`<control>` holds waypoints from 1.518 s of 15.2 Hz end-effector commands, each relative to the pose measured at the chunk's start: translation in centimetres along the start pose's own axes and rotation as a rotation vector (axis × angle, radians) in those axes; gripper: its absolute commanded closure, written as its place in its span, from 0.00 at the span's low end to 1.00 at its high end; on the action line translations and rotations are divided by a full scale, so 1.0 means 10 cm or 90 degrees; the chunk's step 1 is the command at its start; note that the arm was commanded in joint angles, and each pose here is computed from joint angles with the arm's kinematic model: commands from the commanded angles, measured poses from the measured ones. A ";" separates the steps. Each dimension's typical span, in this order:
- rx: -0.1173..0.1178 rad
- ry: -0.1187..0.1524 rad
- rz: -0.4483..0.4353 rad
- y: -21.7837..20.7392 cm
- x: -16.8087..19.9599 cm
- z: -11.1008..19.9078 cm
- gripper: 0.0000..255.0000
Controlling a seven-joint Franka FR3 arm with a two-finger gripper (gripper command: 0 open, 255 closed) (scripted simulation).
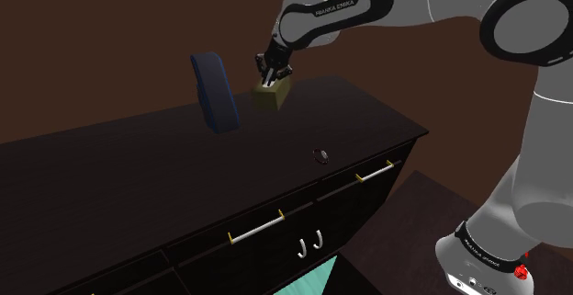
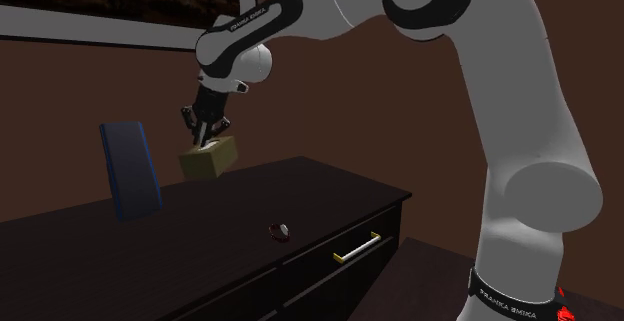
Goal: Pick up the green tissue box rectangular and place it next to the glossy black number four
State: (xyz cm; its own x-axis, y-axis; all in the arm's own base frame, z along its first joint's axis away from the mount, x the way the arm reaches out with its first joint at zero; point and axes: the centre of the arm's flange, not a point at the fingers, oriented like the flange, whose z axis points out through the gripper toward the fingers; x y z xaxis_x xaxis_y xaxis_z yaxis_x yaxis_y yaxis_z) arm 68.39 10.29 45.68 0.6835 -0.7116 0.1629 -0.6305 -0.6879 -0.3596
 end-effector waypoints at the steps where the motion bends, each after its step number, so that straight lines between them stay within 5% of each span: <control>1: 0.000 0.000 0.000 0.04 -0.03 0.10 1.00; 23: 0.000 0.000 0.000 0.45 -0.22 1.14 1.00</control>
State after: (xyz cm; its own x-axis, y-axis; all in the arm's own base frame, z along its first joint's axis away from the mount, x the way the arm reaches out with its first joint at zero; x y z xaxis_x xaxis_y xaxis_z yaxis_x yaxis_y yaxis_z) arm 68.26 10.35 33.45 0.6836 -0.7115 0.1626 -0.6306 -0.6880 -0.3593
